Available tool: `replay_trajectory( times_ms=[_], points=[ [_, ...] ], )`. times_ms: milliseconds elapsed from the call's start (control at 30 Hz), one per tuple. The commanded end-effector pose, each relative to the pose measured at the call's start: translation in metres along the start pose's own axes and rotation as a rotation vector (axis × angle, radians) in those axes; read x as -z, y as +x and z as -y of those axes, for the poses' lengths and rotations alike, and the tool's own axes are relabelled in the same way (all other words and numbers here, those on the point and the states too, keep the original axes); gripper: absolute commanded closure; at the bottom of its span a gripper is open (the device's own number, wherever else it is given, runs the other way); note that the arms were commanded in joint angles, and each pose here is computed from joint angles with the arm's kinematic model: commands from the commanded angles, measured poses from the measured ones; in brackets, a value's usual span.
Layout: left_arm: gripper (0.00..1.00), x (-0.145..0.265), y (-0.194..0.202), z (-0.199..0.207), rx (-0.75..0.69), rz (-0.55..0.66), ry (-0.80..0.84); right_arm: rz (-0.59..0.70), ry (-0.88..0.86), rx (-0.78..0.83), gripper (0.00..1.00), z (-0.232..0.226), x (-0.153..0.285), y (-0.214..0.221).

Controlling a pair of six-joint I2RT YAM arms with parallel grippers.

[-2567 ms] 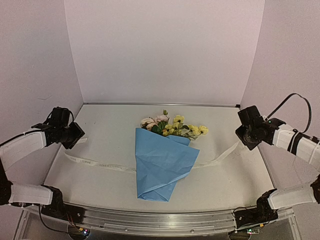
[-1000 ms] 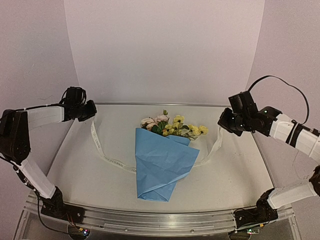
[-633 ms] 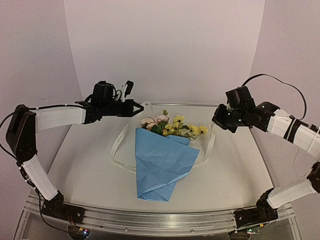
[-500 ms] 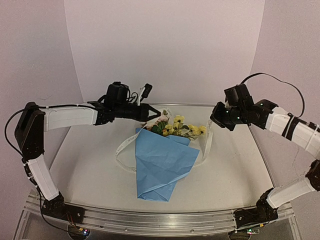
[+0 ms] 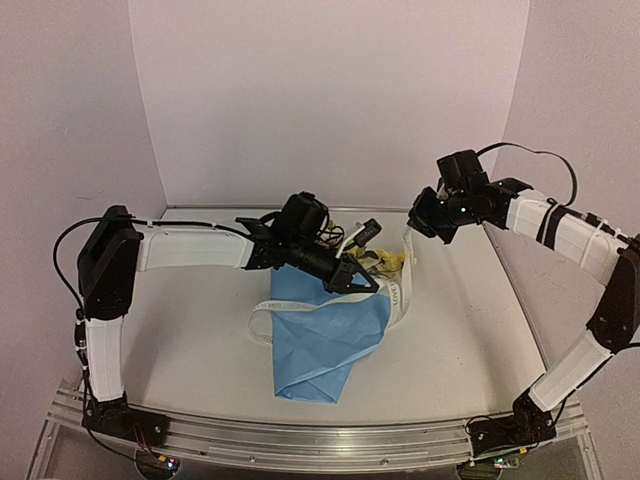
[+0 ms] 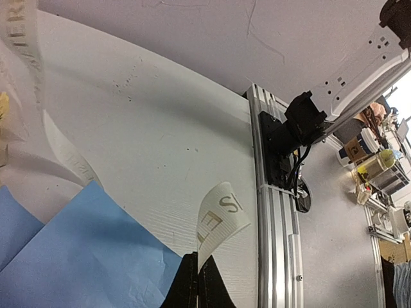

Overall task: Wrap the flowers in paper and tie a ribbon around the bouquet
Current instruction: Place the left side of the ribbon on the folded bouquet.

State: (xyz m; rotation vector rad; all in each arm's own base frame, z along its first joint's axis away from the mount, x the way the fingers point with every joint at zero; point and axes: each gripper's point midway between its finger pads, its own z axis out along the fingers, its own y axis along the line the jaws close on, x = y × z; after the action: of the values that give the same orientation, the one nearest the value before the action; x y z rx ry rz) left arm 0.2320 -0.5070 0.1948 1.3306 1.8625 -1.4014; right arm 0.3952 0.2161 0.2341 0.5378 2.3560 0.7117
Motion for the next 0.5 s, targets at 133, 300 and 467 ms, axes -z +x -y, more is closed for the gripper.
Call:
replay_trajectory(
  times_ms=[133, 300, 467],
  points=[
    [1.00, -0.038, -0.001, 0.012, -0.121, -0.082, 0.025, -0.041, -0.128, -0.003, 1.00, -0.041, 0.009, -0.004],
    [0.97, -0.058, 0.007, -0.002, -0.115, -0.093, -0.024, -0.081, -0.153, 0.002, 1.00, -0.050, 0.007, 0.005],
    [0.71, -0.054, 0.004, -0.014, -0.075, -0.011, -0.095, -0.109, -0.170, 0.007, 1.00, -0.059, 0.007, 0.015]
  ],
)
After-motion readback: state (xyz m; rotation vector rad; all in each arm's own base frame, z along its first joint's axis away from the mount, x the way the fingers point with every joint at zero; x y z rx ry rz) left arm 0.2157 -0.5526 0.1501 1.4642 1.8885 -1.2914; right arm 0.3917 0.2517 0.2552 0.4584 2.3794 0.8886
